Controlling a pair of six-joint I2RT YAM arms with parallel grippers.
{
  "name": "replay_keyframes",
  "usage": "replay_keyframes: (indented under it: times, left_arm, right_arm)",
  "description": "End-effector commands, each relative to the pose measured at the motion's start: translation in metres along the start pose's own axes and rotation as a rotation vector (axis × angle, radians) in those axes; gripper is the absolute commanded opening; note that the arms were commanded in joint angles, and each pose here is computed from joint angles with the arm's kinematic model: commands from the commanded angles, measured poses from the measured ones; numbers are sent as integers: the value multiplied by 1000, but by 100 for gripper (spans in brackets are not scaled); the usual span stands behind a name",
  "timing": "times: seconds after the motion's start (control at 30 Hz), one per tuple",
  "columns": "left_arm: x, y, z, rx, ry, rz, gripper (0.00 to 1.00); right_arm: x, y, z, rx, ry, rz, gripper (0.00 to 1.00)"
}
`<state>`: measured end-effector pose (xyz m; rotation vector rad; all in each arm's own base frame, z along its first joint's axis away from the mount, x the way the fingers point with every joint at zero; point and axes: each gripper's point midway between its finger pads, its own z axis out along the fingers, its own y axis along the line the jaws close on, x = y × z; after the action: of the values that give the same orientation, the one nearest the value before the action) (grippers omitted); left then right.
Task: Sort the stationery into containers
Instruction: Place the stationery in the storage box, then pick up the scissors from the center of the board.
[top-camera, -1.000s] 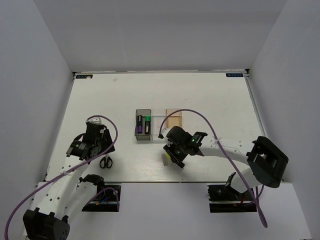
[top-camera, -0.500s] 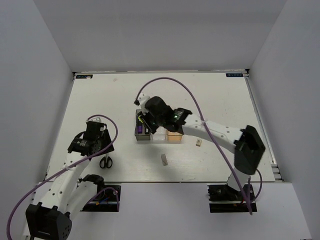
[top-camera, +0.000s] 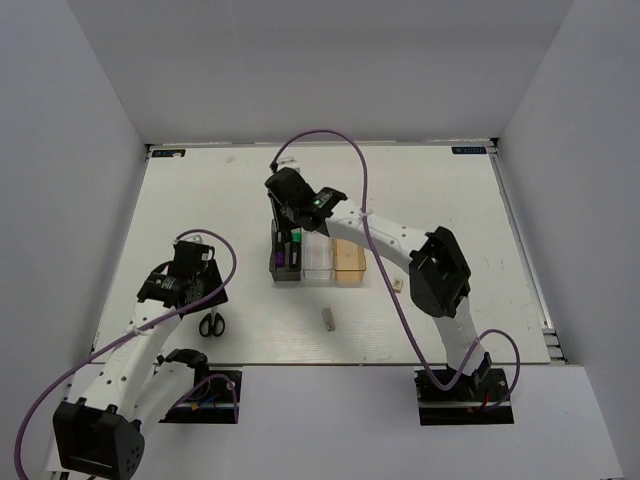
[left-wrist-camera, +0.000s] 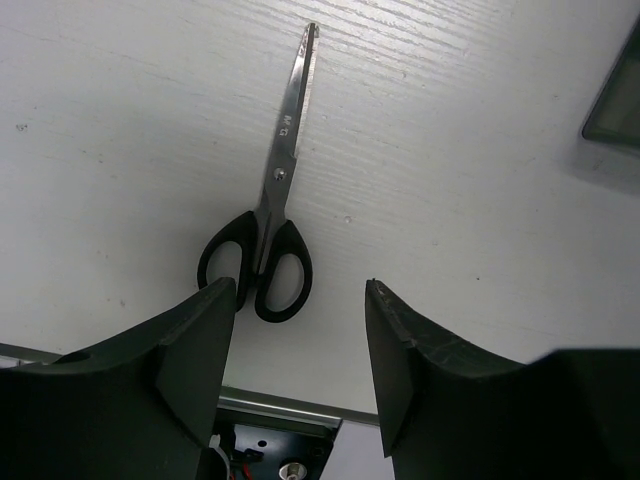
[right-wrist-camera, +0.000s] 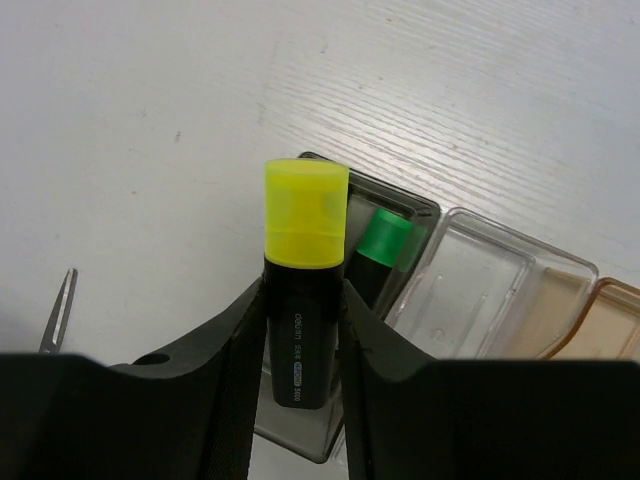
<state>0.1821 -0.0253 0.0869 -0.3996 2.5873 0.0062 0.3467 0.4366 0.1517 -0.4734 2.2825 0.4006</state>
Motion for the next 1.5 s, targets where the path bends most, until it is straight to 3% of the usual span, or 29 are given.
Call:
replay_keyframes:
  times: [0.0, 0.2, 0.3, 0.33, 0.37, 0.47, 0.63, 0.7, 0.77, 0.8, 0.9, 0.93, 1.0, 1.13, 1.47]
  left_arm:
    - [-4, 0, 2, 1, -11, -5, 65]
    - [-7, -5, 12, -11, 22, -4, 72]
    - [-6, -6, 19, -27, 63, 6, 72]
    - [-8, -7, 19, -25, 66, 8, 72]
    - [-9, -8, 19, -24, 68, 12, 72]
    - [-8, -6, 24, -48, 95, 31, 71]
    - [-6, 1, 26, -94, 121, 51, 61]
    - [-4, 3, 24, -101, 124, 42, 41]
    - [0, 3, 21, -101, 135, 47, 29]
    - [4, 1, 19, -92, 144, 49, 25]
    - [15, -1, 13, -77, 170, 57, 23]
    - [17, -2, 13, -79, 177, 50, 23]
    - [27, 0, 10, -92, 206, 64, 23]
    - [39, 1, 13, -108, 244, 35, 28]
    - [52, -1, 29, -168, 287, 11, 29]
  right_arm:
    - [17, -16, 7, 32, 68, 72, 0]
    - [50, -11, 15, -42, 183, 47, 0]
    - [51, -5, 15, -89, 189, 35, 21]
    - [52, -3, 13, -100, 187, 25, 34]
    - [51, -3, 11, -112, 185, 22, 41]
    - [48, 0, 6, -135, 171, 12, 55]
    - [34, 5, -8, -181, 123, -6, 56]
    - [28, 7, -19, -202, 102, -16, 54]
    - [21, 5, -32, -218, 80, -24, 43]
    - [20, 5, -38, -227, 76, -29, 27]
    - [20, 7, -60, -309, 72, -93, 2]
    - [24, 8, -70, -348, 78, -117, 0]
    - [36, 3, -79, -411, 90, -181, 0]
    - [36, -9, -104, -486, 39, -199, 40]
    - [47, -47, -124, -519, 35, -71, 43]
